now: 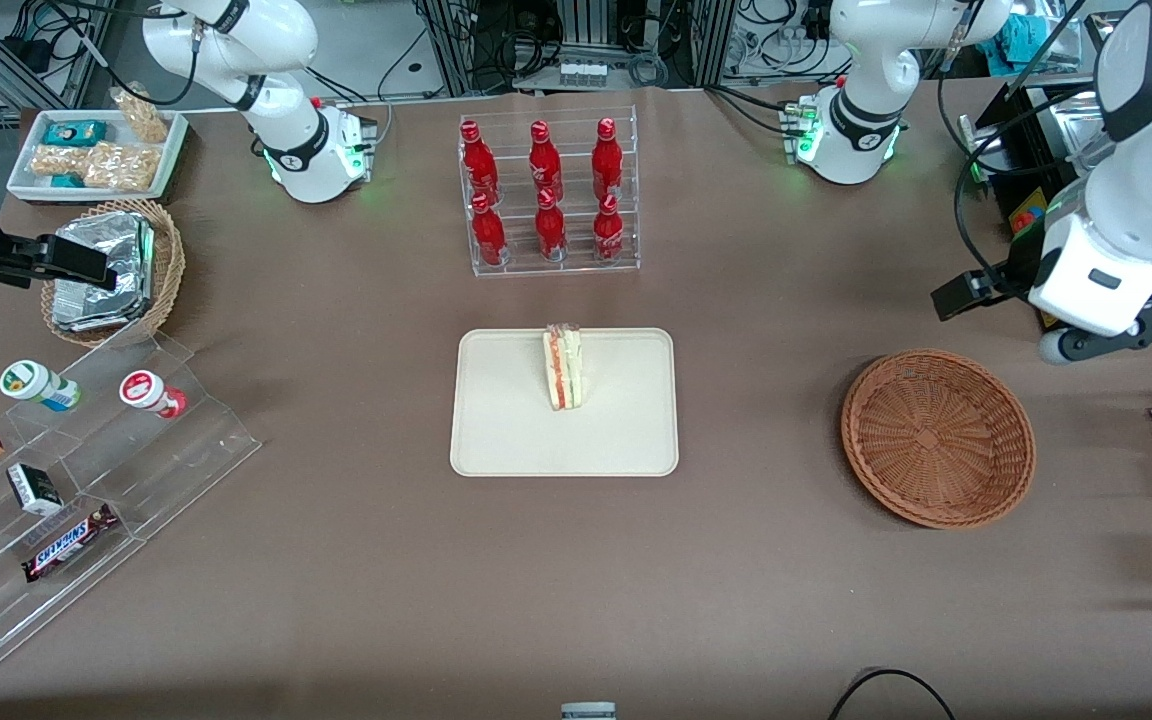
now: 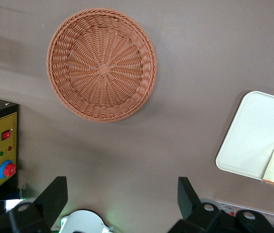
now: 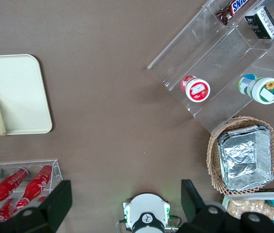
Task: Place sandwich from basket to tray
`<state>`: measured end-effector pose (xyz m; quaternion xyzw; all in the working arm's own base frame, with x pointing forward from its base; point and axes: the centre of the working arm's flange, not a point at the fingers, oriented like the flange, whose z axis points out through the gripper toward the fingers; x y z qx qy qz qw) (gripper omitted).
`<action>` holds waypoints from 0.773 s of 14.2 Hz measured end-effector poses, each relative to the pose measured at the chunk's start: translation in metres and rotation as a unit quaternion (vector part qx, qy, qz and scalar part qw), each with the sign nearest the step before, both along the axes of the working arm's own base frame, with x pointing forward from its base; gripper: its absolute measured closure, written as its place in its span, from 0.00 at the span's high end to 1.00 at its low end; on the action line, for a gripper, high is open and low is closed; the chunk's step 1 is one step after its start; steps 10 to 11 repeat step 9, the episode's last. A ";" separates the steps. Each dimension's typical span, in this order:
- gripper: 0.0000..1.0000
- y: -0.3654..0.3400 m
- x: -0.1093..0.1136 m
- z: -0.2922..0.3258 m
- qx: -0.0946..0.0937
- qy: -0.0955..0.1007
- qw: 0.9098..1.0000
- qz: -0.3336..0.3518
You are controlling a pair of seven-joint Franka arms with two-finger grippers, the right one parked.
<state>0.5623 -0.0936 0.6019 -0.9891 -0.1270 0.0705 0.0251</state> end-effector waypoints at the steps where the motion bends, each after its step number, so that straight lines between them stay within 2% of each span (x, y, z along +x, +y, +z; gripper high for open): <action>1: 1.00 0.000 -0.001 0.001 0.000 0.000 1.000 0.000; 11: 1.00 0.000 0.000 -0.001 0.000 0.002 1.000 0.000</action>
